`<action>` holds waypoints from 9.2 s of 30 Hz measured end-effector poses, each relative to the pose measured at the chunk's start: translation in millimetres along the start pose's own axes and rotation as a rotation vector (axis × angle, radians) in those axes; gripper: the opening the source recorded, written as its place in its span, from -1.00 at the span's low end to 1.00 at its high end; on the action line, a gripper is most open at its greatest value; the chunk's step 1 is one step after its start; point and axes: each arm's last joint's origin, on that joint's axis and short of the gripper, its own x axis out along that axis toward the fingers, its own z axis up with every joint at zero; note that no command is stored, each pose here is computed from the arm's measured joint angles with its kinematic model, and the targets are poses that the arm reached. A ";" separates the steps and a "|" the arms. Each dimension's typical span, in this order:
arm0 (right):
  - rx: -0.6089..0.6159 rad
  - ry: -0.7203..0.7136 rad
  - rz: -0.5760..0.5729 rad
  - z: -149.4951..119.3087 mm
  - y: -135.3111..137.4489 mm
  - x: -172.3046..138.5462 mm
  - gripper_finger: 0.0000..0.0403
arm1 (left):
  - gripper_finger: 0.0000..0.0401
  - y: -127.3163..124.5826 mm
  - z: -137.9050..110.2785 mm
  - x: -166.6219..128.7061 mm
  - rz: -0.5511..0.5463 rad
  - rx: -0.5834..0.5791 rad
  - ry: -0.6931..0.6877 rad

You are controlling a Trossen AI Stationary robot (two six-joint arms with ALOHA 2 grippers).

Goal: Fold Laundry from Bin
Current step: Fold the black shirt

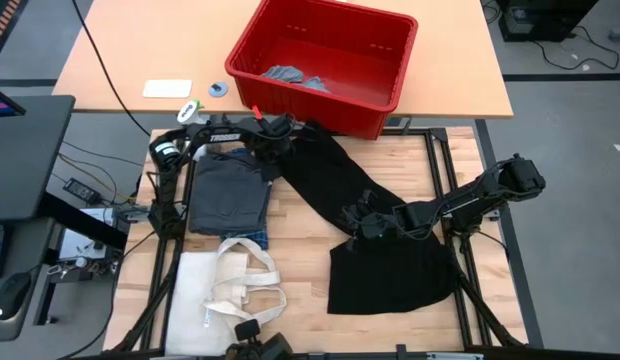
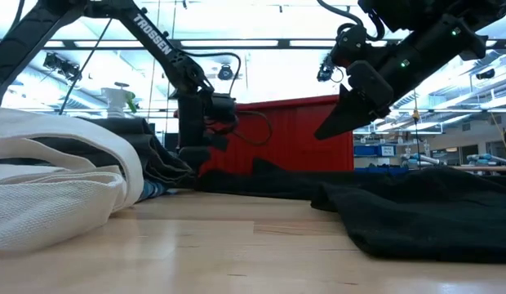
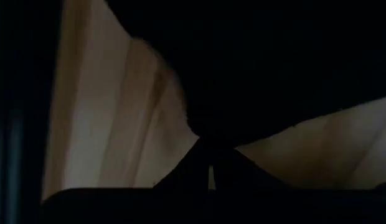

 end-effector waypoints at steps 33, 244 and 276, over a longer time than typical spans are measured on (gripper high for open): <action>0.015 0.074 -0.107 -9.5 -7.0 0.1 -0.56 | -0.16 2.1 51.6 -32.2 0.107 -0.001 -0.574; 0.372 0.120 -0.132 -50.9 -45.4 -13.0 -0.14 | 0.04 -70.8 107.5 -47.3 0.189 0.539 -0.782; 0.325 0.022 -0.152 -46.3 -35.3 -17.2 -0.14 | -0.24 16.6 145.6 -6.0 0.484 0.857 -0.426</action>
